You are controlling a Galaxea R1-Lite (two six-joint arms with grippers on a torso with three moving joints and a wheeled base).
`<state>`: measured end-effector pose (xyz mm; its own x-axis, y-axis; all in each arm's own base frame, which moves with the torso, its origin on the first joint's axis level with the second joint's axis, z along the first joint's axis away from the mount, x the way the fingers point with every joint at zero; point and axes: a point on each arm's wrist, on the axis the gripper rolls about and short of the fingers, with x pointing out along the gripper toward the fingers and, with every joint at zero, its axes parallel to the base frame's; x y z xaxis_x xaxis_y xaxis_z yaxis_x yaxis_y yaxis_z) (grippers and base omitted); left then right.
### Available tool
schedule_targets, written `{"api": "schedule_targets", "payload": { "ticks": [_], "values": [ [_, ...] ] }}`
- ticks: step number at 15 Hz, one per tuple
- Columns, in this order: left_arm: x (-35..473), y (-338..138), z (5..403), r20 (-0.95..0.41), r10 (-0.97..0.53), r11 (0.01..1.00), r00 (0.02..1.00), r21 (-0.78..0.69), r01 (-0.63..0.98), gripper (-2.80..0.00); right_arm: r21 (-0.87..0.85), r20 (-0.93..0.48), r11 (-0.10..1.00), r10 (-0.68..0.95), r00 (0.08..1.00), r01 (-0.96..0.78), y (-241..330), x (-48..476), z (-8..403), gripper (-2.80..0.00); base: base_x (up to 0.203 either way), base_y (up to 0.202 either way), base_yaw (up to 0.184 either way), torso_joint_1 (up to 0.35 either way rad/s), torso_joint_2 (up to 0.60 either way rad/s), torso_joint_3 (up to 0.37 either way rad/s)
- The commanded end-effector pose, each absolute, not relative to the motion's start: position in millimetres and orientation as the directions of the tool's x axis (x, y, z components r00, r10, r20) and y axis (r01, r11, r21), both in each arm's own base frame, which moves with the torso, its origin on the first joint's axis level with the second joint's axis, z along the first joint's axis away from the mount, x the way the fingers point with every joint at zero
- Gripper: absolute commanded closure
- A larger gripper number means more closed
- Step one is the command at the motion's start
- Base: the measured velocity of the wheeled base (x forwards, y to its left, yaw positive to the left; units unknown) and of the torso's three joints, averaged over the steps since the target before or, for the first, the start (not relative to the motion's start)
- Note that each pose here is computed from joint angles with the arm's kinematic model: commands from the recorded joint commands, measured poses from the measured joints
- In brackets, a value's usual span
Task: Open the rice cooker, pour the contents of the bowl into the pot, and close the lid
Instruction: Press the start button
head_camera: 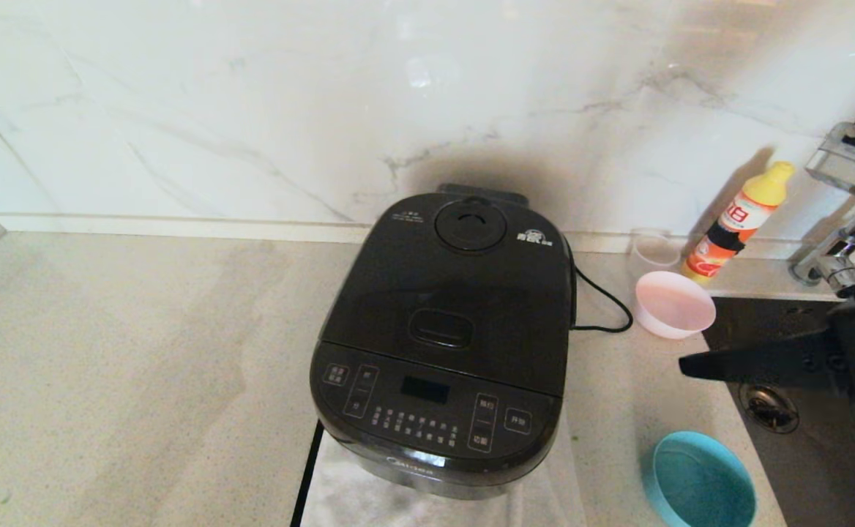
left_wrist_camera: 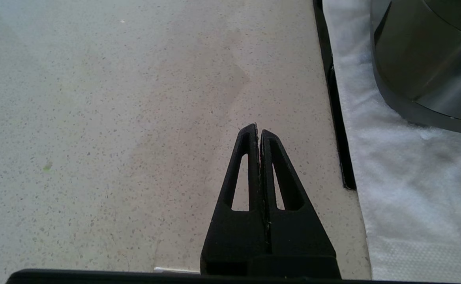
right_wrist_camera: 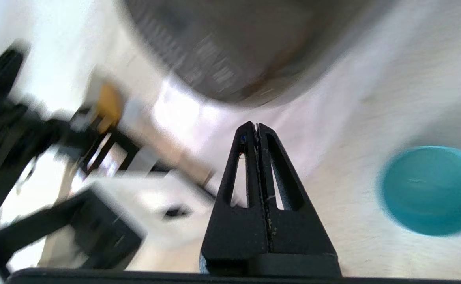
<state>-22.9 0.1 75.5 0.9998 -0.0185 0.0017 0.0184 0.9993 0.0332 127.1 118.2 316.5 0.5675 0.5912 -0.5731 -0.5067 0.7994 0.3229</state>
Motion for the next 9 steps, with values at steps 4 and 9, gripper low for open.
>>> {"api": "schedule_targets", "payload": {
  "ticks": [4,9],
  "values": [
    [-23,0,75,-0.002,-0.018,0.999,1.0,0.034,0.018,0.0,0.338,-0.648,0.744,0.628,0.43,-0.576,158,138,291,0.0,0.0,0.0,0.0,0.0,0.0,0.0],
    [-23,0,75,-0.001,-0.018,0.999,1.0,0.034,0.018,0.0,0.346,-0.682,0.742,0.619,0.389,-0.575,188,154,271,0.0,0.0,0.0,0.0,0.0,0.0,0.0]
  ]
}}
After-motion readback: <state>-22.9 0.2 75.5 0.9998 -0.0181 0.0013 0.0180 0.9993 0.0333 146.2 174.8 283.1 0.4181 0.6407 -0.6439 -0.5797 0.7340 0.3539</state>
